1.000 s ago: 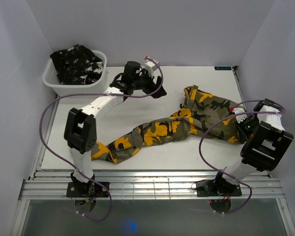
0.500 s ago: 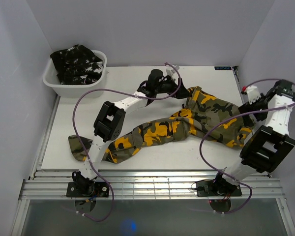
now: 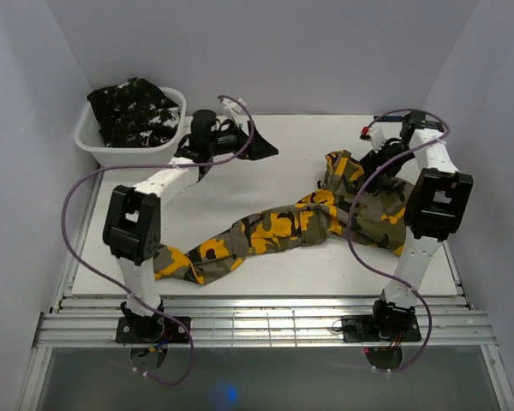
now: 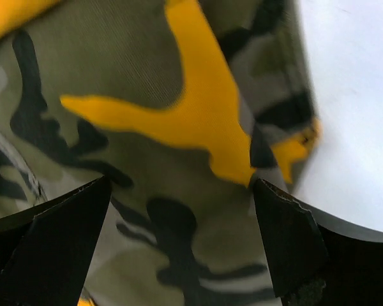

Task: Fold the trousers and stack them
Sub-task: Flatten the trousers out

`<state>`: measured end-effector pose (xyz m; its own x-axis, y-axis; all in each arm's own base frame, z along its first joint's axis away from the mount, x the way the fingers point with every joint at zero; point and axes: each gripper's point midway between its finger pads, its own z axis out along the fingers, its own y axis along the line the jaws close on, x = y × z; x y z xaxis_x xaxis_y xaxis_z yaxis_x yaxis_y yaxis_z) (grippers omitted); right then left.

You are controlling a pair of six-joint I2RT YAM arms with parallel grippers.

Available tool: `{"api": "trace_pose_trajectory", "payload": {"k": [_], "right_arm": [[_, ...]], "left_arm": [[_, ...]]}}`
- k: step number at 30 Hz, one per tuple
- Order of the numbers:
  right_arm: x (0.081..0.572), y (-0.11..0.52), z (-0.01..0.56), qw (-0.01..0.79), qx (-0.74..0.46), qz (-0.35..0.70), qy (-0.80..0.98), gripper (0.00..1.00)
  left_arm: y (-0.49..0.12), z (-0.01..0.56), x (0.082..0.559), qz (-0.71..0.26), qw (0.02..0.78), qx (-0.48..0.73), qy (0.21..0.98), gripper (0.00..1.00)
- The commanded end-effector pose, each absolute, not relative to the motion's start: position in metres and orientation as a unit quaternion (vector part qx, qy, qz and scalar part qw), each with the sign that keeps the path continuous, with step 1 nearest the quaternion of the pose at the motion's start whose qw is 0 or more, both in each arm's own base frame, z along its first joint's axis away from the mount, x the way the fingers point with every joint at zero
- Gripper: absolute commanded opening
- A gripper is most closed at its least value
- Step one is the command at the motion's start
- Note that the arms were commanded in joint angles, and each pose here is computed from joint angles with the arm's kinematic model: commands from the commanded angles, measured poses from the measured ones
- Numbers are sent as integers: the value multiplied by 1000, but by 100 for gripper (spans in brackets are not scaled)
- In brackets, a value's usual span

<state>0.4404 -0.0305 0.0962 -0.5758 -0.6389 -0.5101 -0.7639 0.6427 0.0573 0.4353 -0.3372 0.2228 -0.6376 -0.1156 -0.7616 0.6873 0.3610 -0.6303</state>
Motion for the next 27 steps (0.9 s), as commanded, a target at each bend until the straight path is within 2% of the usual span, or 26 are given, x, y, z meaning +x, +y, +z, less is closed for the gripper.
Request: {"api": "trace_pose_trajectory", "payload": {"k": [1, 3, 4, 6, 8, 9, 14, 15, 16, 19, 21, 22, 26, 27], "right_arm": [[442, -4, 102, 235, -416, 162, 863, 98], [445, 0, 87, 230, -425, 149, 863, 93], [446, 2, 84, 229, -426, 150, 862, 80], [449, 7, 91, 236, -433, 147, 858, 63], [453, 13, 110, 255, -436, 145, 851, 12], [454, 21, 133, 277, -439, 137, 844, 8], [421, 61, 189, 337, -471, 106, 808, 8], [401, 86, 168, 327, -495, 107, 797, 8], [383, 93, 190, 360, -503, 82, 782, 8], [322, 103, 153, 363, -555, -6, 749, 8], [282, 116, 126, 351, -604, -24, 715, 8], [251, 108, 100, 338, -620, -31, 707, 8], [193, 84, 57, 290, -685, -71, 664, 8], [190, 82, 61, 302, -703, -82, 639, 19]], "left_arm": [[-309, 281, 406, -522, 420, 231, 706, 98], [-292, 285, 398, -504, 427, 223, 716, 98], [-285, 287, 397, -499, 434, 221, 716, 98], [-276, 299, 385, -492, 445, 222, 714, 98], [-266, 297, 383, -475, 456, 215, 721, 98], [-260, 301, 380, -467, 461, 210, 725, 98], [-222, 304, 390, -425, 483, 160, 748, 95], [-216, 305, 391, -418, 487, 156, 751, 95], [-210, 309, 391, -409, 497, 154, 750, 95], [-204, 309, 390, -380, 505, 174, 755, 91], [-201, 299, 386, -367, 497, 188, 763, 90], [-200, 295, 384, -364, 493, 191, 767, 89], [-207, 271, 372, -359, 468, 226, 776, 86], [-211, 262, 371, -354, 458, 241, 779, 86]]}}
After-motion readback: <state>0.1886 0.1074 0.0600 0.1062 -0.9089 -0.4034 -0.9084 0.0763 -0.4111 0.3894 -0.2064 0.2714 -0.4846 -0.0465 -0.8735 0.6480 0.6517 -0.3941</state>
